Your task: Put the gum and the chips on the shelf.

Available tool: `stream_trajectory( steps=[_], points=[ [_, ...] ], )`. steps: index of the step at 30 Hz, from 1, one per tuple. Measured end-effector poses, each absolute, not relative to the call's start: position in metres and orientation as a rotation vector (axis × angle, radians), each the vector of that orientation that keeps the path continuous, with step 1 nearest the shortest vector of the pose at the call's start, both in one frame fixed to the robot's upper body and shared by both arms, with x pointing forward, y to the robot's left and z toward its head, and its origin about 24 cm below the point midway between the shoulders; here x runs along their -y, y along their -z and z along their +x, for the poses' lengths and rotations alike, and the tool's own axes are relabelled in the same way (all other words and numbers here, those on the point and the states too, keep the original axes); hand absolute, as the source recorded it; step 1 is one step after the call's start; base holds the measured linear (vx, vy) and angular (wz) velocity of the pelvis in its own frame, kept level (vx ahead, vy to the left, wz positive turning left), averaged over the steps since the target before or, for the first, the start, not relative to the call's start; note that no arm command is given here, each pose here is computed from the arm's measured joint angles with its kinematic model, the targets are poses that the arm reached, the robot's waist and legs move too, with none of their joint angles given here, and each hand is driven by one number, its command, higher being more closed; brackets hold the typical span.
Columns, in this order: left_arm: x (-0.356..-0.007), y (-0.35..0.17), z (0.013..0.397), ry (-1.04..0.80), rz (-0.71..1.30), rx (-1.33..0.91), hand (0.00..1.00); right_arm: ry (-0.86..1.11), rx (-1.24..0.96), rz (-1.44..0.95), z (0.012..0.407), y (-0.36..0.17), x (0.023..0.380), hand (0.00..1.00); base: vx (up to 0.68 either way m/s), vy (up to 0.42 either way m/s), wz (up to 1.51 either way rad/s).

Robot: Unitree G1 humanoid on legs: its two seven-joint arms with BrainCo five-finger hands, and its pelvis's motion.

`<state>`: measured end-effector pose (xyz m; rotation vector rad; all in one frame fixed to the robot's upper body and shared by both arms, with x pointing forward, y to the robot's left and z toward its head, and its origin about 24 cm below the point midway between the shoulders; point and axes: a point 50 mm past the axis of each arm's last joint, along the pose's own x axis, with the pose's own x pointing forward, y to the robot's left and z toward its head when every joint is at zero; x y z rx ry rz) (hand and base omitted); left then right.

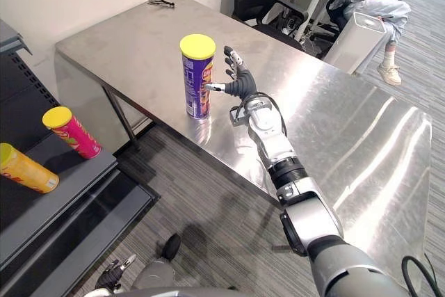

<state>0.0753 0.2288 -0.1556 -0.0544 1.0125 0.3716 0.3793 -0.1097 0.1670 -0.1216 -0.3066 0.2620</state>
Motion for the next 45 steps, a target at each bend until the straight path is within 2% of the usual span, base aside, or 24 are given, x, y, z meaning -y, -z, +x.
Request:
stream_trajectory(
  steps=[18,19,39,45],
  points=[
    [-0.231,0.154,0.078,-0.373,-0.049,-0.997,0.0,-0.321,0.282,-0.13,0.38,-0.163,0.091,0.0,0.0,0.002,0.02],
    [-0.231,0.154,0.078,-0.373,-0.05,-0.997,0.0,-0.325,0.276,-0.129,0.38,-0.162,0.09,1.0,0.0,0.0,0.0],
    [-0.232,0.153,0.08,-0.375,-0.047,-0.99,0.0,-0.347,0.293,-0.112,0.377,-0.166,0.082,1.0,0.0,0.005,-0.03],
    [-0.233,0.153,0.079,-0.387,-0.051,-0.995,0.0,-0.403,0.387,-0.054,0.355,-0.175,0.074,1.0,0.02,0.007,-0.2]
  ],
)
